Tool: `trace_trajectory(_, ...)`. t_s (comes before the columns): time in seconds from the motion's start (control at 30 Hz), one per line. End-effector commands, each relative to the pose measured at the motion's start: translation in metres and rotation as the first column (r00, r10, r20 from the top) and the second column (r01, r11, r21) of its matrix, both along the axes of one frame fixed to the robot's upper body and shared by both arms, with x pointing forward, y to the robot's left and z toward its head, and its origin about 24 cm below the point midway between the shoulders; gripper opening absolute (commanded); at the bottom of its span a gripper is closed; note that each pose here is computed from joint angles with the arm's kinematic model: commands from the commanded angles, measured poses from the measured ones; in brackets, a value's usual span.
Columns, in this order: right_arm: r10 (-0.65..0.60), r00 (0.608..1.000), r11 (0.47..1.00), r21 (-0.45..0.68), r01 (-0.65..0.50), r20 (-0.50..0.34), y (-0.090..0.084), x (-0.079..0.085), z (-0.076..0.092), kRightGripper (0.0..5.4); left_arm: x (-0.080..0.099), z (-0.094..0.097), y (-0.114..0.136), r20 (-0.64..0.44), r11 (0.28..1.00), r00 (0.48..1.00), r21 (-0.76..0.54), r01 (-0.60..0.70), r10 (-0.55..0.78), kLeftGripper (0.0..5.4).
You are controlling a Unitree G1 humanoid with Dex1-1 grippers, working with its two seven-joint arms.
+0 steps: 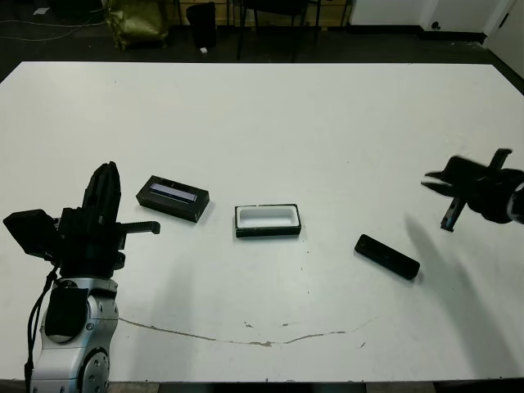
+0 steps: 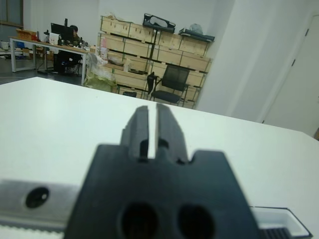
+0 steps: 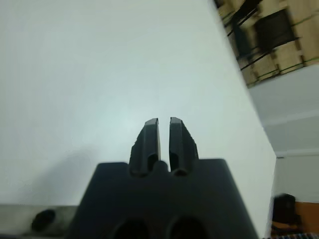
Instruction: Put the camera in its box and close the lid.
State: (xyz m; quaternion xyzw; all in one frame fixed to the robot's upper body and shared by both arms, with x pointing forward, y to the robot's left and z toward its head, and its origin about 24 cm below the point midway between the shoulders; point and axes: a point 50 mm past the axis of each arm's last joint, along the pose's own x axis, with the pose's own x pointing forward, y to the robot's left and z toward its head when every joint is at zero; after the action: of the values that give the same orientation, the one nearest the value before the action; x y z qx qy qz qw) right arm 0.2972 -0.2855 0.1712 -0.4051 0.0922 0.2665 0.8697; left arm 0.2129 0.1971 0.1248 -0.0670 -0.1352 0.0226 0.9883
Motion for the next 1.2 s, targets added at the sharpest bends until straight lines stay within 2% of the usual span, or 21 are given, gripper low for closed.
trace_trajectory(0.03, 0.069, 0.998, 0.977, 0.205, -0.066, -0.006, 0.008, -0.008, 0.011, 0.0, 0.0, -0.006, 0.001, -0.034, 1.0, 0.999, -0.003, -0.005, 0.005, 0.01)
trace_trajectory(0.17, 0.166, 0.986, 0.932, 0.33, -0.15, -0.021, 0.021, -0.028, 0.024, 0.0, 0.0, -0.006, 0.0, -0.034, 1.0, 0.999, 0.0, -0.004, 0.004, 0.01)
trace_trajectory(0.3, 0.24, 0.969, 0.895, 0.402, -0.195, -0.065, 0.028, -0.041, 0.019, 0.0, 0.0, -0.007, 0.001, -0.036, 1.0, 0.999, 0.0, 0.004, -0.004, 0.01)
trace_trajectory(0.43, 0.264, 0.962, 0.924, 0.304, -0.23, -0.076, 0.037, -0.052, 0.019, 0.0, -0.001, -0.007, 0.001, -0.037, 1.0, 0.999, -0.004, 0.001, -0.001, 0.01)
trace_trajectory(0.5, 0.295, 0.951, 0.929, 0.257, -0.265, -0.086, 0.04, -0.054, 0.017, 0.21, -0.001, -0.007, 0.001, -0.038, 1.0, 0.999, -0.005, -0.001, 0.001, 0.0)
trace_trajectory(0.7, 0.297, 0.946, 0.943, 0.195, -0.27, -0.13, 0.042, -0.061, 0.007, 1.42, -0.001, -0.007, 0.001, -0.041, 1.0, 0.999, -0.007, -0.002, 0.002, 0.0)
trace_trajectory(0.9, 0.328, 0.935, 0.94, 0.149, -0.308, -0.136, 0.042, -0.066, -0.01, 2.74, -0.002, -0.007, 0.001, -0.04, 1.0, 0.999, -0.004, 0.005, -0.005, 0.0)
trace_trajectory(1.03, 0.314, 0.928, 0.948, 0.108, -0.298, -0.2, 0.04, -0.068, -0.014, 3.64, -0.002, -0.007, 0.001, -0.04, 1.0, 0.999, 0.004, 0.001, -0.001, 0.0)
trace_trajectory(1.2, 0.308, 0.922, 0.951, 0.071, -0.3, -0.233, 0.039, -0.07, -0.019, 4.69, -0.001, -0.007, 0.001, -0.041, 1.0, 0.999, -0.002, -0.001, 0.001, 0.0)
